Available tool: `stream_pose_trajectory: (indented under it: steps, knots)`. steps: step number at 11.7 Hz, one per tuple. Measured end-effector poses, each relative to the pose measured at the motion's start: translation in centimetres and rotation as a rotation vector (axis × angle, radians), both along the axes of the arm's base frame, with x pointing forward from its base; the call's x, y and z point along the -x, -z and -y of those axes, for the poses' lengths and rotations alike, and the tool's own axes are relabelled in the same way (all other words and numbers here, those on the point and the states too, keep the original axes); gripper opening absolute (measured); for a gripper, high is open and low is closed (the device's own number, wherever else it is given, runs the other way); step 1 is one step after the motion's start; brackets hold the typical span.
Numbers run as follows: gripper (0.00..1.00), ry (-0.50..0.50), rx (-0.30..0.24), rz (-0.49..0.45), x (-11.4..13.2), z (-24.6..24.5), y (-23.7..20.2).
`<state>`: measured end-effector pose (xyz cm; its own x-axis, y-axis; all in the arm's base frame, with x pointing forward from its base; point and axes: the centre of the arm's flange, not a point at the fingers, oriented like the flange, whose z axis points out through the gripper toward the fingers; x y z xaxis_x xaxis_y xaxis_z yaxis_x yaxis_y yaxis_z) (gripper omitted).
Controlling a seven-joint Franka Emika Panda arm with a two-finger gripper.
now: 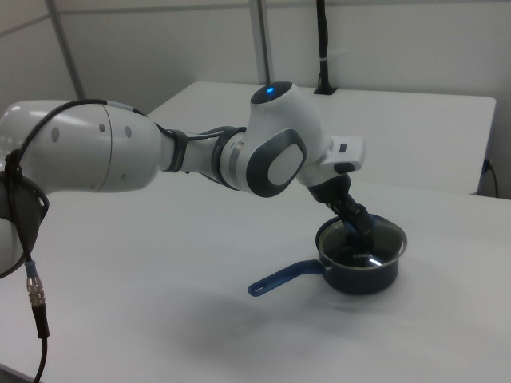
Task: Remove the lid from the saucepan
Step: 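Lift the glass lid off the saucepan and carry it aside, then lower the lid onto the table, open the gripper, and rise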
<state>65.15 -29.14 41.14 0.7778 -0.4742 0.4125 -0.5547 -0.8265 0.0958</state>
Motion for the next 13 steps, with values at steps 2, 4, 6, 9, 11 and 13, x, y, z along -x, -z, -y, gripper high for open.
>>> stream_pose_trajectory:
  steps: [2, 4, 6, 9, 11, 13]
  knots:
    - [0.65, 0.006, 0.002, 0.004, 0.1, 0.4, -0.2]
    - [0.65, 0.002, 0.009, 0.026, -0.1, 0.2, -1.6]
    - [0.65, -0.026, -0.002, 0.032, -0.3, -2.3, -4.6]
    - [0.65, -0.145, -0.076, -0.090, 1.3, -12.4, -9.4]
    - [0.65, -0.246, -0.094, -0.168, 4.6, -20.1, -9.1]
    - [0.65, -0.290, -0.117, -0.256, 7.2, -25.1, -4.9]
